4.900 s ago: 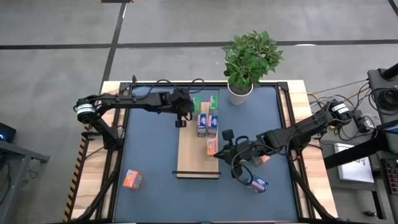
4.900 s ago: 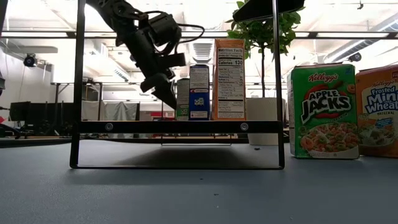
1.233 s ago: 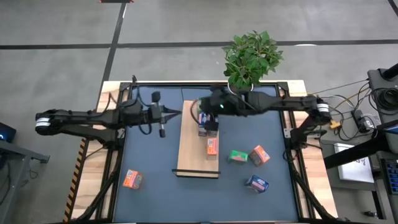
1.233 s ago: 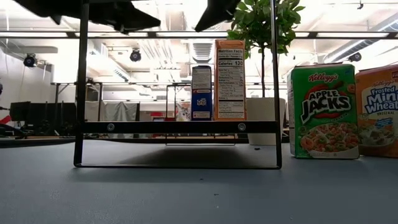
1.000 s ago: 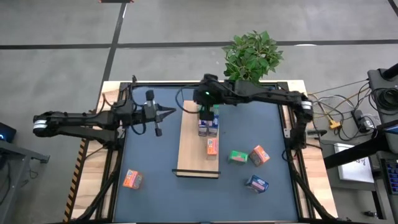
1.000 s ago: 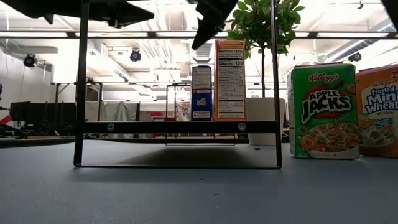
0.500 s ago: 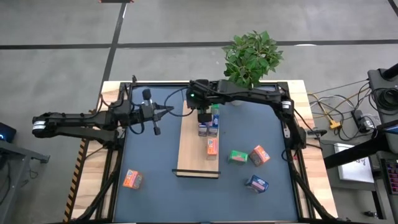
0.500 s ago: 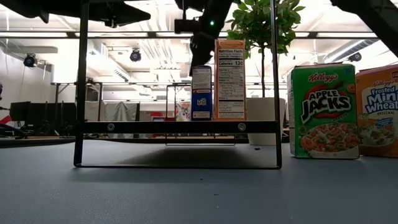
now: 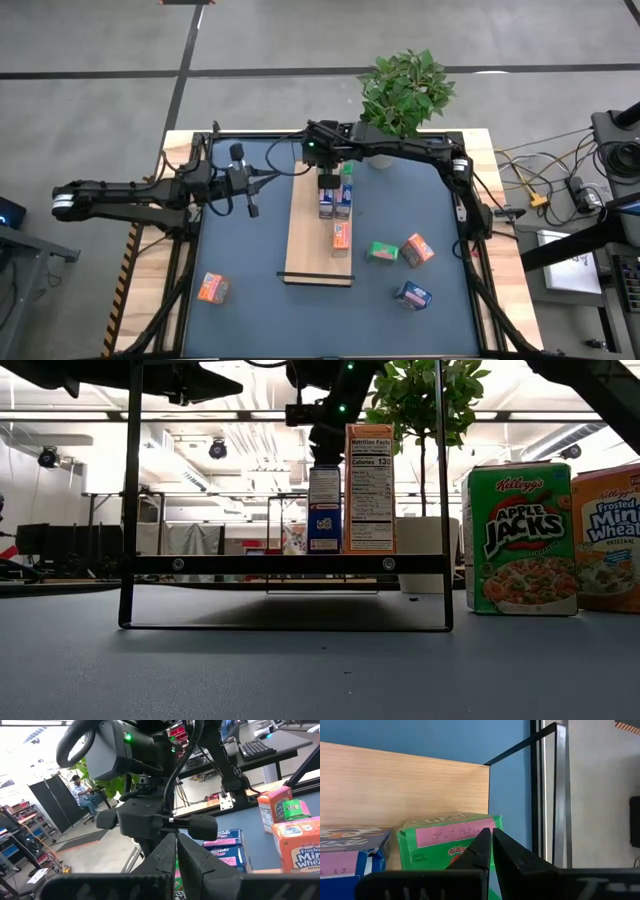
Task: Stack cereal on shelf
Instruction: Put the left green cereal box on the shelf aligned with the other green cereal box
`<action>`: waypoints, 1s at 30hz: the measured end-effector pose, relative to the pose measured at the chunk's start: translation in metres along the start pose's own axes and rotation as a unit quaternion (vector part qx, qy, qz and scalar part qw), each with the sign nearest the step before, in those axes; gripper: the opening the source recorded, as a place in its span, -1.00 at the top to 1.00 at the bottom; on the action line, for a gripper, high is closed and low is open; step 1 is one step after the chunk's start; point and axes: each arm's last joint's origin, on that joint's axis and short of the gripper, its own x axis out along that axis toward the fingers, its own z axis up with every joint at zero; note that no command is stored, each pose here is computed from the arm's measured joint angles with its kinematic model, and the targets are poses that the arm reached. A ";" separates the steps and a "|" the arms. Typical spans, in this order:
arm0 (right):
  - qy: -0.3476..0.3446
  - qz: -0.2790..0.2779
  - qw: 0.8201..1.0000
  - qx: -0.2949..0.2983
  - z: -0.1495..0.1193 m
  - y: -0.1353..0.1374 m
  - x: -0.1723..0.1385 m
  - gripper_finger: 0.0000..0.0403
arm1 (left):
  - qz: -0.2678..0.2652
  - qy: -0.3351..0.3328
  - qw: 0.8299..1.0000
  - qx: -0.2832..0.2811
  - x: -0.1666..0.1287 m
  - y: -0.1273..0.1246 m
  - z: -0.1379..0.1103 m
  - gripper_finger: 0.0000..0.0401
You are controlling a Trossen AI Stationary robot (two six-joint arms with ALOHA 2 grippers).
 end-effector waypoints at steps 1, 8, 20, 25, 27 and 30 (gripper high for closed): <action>0.001 0.000 1.000 0.001 0.000 0.000 0.001 0.96 | 0.000 0.000 1.000 0.000 0.000 0.000 0.000 1.00; 0.013 0.009 1.000 0.003 -0.005 0.004 0.009 0.96 | 0.000 0.000 1.000 0.000 0.000 0.000 0.000 1.00; 0.034 -0.025 0.999 0.005 -0.007 0.003 0.009 0.96 | 0.000 0.000 1.000 0.000 0.000 0.000 0.000 1.00; 0.037 -0.025 0.999 0.020 -0.007 0.002 0.006 0.96 | 0.000 0.001 1.000 0.000 0.000 0.000 0.000 1.00; 0.039 -0.025 0.999 0.022 -0.007 0.002 0.004 0.96 | -0.001 0.002 1.000 0.002 0.000 0.000 0.000 1.00; 0.038 -0.028 0.999 0.020 -0.006 0.002 0.001 0.96 | -0.001 0.003 1.000 0.006 0.000 0.000 0.000 1.00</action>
